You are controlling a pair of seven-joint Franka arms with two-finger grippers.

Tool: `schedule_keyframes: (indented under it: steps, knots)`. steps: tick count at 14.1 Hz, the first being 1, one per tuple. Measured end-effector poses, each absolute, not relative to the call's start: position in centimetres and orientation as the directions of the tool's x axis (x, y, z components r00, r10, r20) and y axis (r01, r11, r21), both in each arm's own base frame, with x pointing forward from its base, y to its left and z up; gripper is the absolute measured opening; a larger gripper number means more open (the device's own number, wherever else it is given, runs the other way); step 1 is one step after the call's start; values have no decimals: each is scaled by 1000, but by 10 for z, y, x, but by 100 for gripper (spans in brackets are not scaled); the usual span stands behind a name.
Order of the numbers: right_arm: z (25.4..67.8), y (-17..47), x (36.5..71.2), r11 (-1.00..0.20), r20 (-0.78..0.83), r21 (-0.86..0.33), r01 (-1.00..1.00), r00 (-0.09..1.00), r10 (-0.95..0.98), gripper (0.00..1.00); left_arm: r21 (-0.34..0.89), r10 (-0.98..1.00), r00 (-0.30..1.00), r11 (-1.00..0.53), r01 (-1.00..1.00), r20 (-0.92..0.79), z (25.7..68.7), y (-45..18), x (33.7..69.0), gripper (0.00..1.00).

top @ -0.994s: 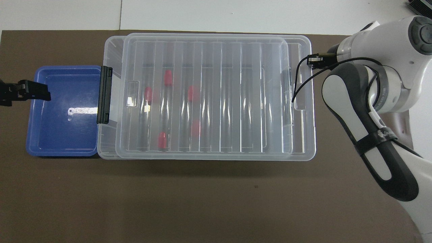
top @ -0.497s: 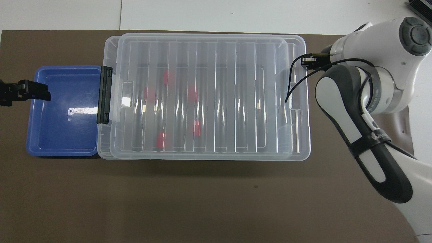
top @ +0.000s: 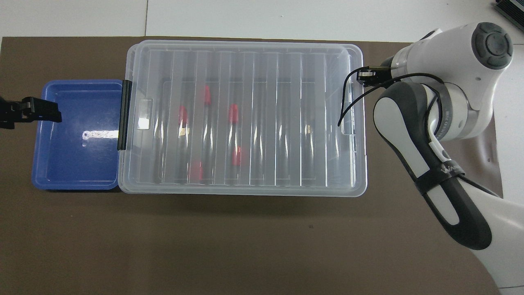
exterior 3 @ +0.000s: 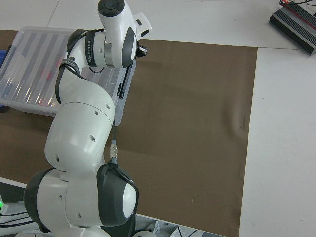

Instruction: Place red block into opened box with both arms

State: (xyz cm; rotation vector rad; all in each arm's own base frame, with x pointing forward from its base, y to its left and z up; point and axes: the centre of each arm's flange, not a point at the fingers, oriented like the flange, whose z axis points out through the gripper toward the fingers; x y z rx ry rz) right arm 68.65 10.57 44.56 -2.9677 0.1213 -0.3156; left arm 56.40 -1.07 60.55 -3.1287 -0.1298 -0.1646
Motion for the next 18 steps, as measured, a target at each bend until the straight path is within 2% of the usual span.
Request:
schedule_keyframes:
  steps: [4,6,8,11,14,18]
  knots:
    - [437,102,684,-985,175,-156,-72,980,-99,1,-2,82,991,-997,83,105,606,-11,564,100]
    - [439,94,682,-986,158,-148,-82,982,-105,16,-2,82,991,-997,83,105,606,-11,564,100]
    - [449,84,679,-991,154,-108,-78,984,-94,38,-2,82,991,-997,83,105,606,-11,564,100]
    - [484,67,668,-998,153,-31,-64,986,-68,67,-2,82,991,-997,83,105,606,-11,564,100]
    - [531,52,645,-997,135,-13,-76,988,-77,99,-2,82,991,-997,83,105,606,-11,564,100]
    - [594,29,599,-994,76,-12,-106,991,-107,100,-2,82,991,-997,83,105,606,-11,564,100]
